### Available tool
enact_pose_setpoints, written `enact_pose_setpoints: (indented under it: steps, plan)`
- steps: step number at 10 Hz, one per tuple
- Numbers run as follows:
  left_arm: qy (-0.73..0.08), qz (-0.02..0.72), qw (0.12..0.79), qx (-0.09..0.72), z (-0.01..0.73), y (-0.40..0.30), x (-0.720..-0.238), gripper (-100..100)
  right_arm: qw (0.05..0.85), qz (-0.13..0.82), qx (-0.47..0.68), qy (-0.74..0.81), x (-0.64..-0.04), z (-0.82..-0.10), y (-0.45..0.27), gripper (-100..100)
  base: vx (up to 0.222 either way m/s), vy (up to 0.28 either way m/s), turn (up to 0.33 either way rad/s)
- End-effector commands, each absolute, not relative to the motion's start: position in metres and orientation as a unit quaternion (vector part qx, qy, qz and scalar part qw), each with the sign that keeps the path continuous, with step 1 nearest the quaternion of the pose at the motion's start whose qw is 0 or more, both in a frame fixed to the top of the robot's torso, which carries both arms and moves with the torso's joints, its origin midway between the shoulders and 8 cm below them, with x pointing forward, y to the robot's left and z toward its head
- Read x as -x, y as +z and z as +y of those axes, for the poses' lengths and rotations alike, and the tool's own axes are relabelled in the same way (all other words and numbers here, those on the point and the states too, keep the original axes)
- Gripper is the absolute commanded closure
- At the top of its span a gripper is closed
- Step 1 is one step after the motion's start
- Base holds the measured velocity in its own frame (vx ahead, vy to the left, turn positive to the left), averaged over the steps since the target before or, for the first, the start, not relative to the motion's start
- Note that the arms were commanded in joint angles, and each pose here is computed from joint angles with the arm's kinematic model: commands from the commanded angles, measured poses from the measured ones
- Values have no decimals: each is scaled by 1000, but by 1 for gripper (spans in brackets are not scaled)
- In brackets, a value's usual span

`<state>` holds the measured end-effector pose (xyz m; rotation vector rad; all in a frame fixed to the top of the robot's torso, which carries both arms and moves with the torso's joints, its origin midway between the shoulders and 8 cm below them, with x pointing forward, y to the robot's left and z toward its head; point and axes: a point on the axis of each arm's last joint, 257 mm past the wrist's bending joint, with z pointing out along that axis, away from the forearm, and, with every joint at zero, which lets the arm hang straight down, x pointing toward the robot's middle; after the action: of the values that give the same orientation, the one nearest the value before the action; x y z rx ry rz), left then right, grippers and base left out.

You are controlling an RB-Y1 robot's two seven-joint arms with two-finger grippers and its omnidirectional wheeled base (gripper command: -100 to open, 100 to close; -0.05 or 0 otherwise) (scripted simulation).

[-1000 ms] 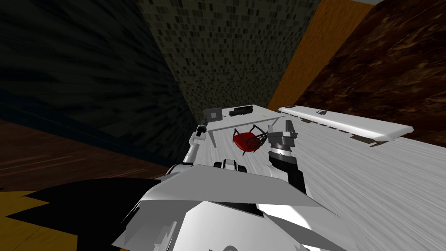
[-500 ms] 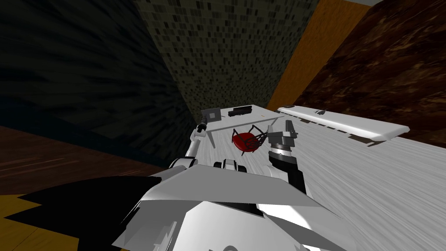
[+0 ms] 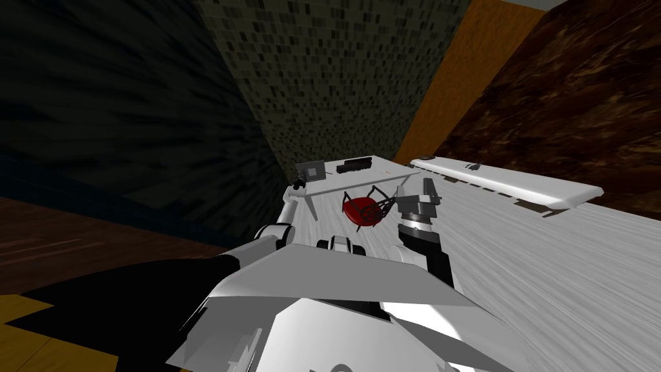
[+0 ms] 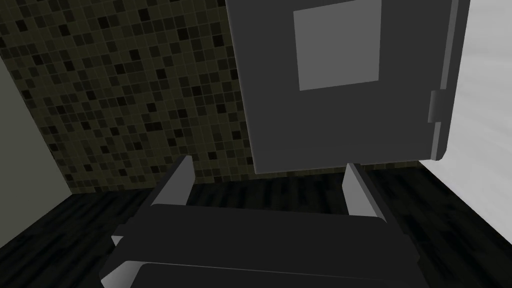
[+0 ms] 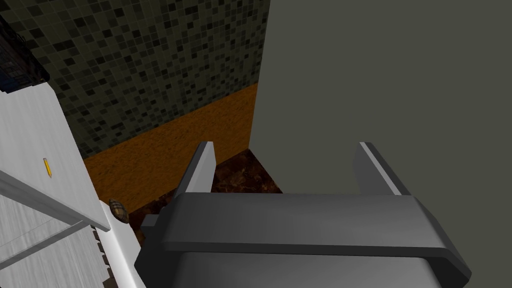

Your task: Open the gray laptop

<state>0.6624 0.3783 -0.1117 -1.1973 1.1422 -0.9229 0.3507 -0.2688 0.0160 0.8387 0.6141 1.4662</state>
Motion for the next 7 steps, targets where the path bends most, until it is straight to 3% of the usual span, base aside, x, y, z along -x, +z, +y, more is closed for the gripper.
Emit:
enact_pose_setpoints:
  steps: [1,7]
  plan:
    - [-387,488,570,536,385,-112,-676,-100,623,267,-365,638,-351,-269,16,0,35,-24,-1]
    - [-365,474,529,601,407,-108,-702,-100,623,267,-365,638,-351,-269,16,0,40,-26,-3]
